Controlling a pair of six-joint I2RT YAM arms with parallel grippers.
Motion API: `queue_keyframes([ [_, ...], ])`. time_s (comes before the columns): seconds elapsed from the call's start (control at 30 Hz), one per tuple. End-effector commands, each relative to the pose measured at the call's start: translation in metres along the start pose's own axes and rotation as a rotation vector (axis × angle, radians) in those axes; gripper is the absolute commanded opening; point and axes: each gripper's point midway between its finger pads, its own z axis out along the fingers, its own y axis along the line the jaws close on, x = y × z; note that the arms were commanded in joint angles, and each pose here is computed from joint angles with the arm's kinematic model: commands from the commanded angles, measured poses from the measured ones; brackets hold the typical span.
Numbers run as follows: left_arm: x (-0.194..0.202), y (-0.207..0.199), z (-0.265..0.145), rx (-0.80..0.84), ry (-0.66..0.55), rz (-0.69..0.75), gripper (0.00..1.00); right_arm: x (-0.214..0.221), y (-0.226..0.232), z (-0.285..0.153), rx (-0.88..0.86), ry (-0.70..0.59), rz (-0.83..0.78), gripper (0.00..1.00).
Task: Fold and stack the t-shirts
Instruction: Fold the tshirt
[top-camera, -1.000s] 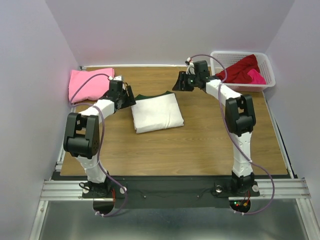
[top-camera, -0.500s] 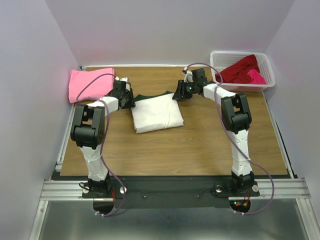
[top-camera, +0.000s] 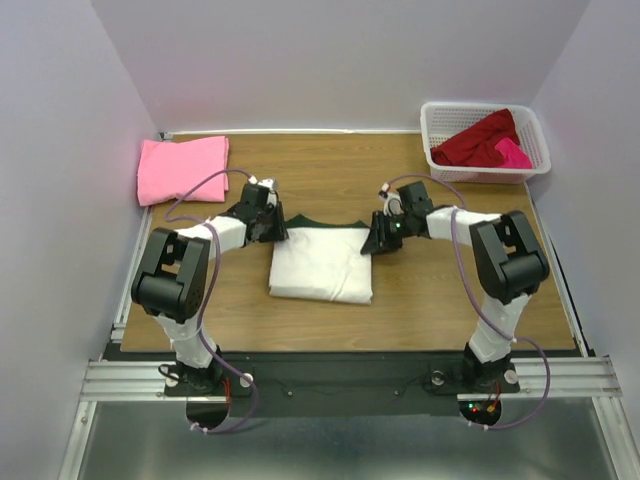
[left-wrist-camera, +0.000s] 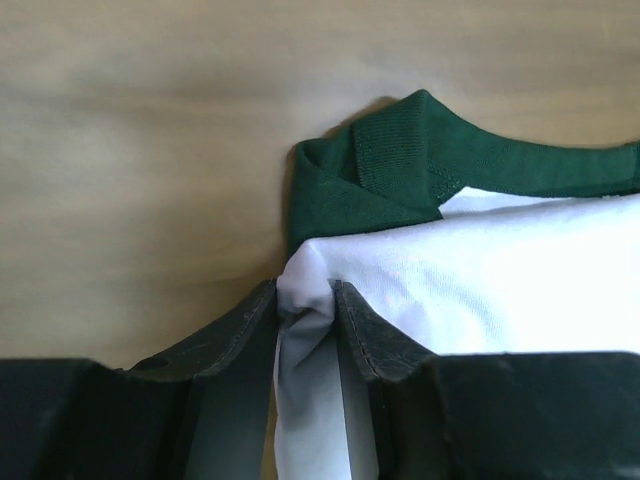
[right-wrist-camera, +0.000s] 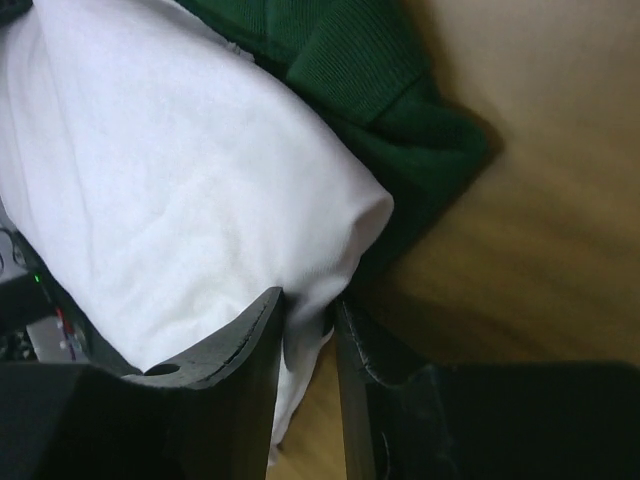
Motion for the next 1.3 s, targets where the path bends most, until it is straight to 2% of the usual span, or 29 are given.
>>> queue_keyframes([
  [0.0, 0.022, -0.024, -0.021, 0.047, 0.023, 0.028, 0.45, 0.038, 0.005, -0.021, 0.045, 0.032, 0.001, 0.33],
  [0.17, -0.006, -0.015, -0.031, -0.007, -0.039, 0.093, 0.60, 0.003, 0.013, -0.044, 0.103, -0.076, -0.110, 0.34],
  [0.3, -0.020, -0.004, -0.038, -0.001, -0.054, 0.143, 0.71, -0.026, 0.011, -0.051, 0.151, -0.130, -0.154, 0.42],
  [0.43, -0.020, -0.010, -0.037, 0.059, -0.043, 0.157, 0.72, -0.039, 0.011, -0.046, 0.146, -0.132, -0.181, 0.43],
  [0.57, -0.015, -0.020, -0.034, 0.130, -0.015, 0.182, 0.70, -0.042, -0.001, -0.041, 0.188, -0.127, -0.187, 0.44],
  [1.0, -0.009, -0.020, -0.021, 0.136, 0.028, 0.187, 0.59, -0.027, -0.011, -0.025, 0.163, -0.061, -0.181, 0.42],
  [1.07, -0.009, -0.019, -0.019, 0.134, 0.032, 0.183, 0.57, -0.029, -0.011, -0.025, 0.164, -0.064, -0.183, 0.38],
  [1.17, -0.007, -0.019, -0.017, 0.141, 0.041, 0.180, 0.53, -0.030, -0.009, -0.028, 0.164, -0.071, -0.186, 0.27],
  [1.2, -0.007, -0.020, -0.018, 0.143, 0.039, 0.182, 0.49, -0.031, -0.007, -0.029, 0.161, -0.075, -0.190, 0.21],
  [1.27, -0.009, -0.020, -0.019, 0.142, 0.036, 0.183, 0.44, -0.032, -0.005, -0.031, 0.159, -0.080, -0.193, 0.15],
])
